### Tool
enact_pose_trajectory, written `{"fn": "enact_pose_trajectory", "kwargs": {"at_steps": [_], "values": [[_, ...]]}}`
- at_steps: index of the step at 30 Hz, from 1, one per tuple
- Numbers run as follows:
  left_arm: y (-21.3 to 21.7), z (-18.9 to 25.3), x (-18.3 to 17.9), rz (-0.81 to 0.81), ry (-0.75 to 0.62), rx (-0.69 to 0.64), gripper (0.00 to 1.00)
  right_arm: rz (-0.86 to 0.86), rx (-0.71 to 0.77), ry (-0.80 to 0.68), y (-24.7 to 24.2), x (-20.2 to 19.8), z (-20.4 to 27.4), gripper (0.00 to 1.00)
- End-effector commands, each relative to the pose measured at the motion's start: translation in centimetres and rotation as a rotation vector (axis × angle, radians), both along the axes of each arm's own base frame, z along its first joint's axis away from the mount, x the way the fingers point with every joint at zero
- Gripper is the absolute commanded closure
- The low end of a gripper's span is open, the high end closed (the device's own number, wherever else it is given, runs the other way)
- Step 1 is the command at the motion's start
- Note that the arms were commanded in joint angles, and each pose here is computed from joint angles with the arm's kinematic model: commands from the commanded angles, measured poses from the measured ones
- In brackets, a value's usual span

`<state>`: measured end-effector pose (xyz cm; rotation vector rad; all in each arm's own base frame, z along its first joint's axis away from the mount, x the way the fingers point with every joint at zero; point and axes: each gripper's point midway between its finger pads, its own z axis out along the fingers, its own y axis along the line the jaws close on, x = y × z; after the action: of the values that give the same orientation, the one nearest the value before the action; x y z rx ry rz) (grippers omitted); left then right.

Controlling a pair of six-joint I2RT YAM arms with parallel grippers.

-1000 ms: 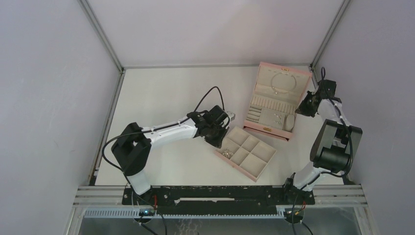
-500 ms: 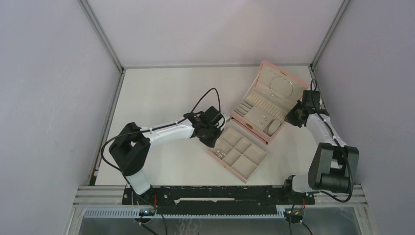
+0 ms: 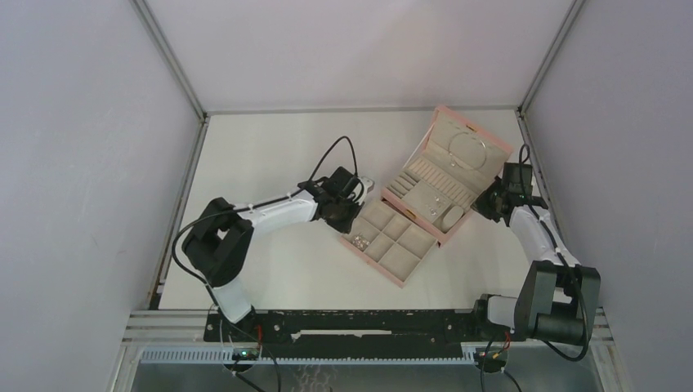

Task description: Organize the mixed jewelry

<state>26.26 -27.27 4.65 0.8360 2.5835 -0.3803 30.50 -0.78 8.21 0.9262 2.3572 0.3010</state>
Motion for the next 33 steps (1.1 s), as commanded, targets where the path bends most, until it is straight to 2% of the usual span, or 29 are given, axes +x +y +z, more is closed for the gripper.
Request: {"fn": "enact_pose_trajectory", "kwargs": {"at_steps": [1,8,23,33], "values": [[-2.6,1.7,2.3,-0.06,-0.077,-0.084,1.0,0.021,0.023,-0.047,0.1,0.0,1.1,1.0],[-2.5,0.9,3.2,-0.092,-0.092,-0.056,1.0,0.034,0.032,-0.047,0.0,-0.1,1.0,1.0],[-5.1,1.4,4.5,-0.084,-0.053,-0.114,1.0,0.053,0.059,-0.036,0.4,0.0,0.4,1.0],[-6.0,2.2,4.1,-0.124,-0.065,-0.189,1.0,0.066,0.064,-0.023,0.6,-0.1,0.1,1.0]]}}
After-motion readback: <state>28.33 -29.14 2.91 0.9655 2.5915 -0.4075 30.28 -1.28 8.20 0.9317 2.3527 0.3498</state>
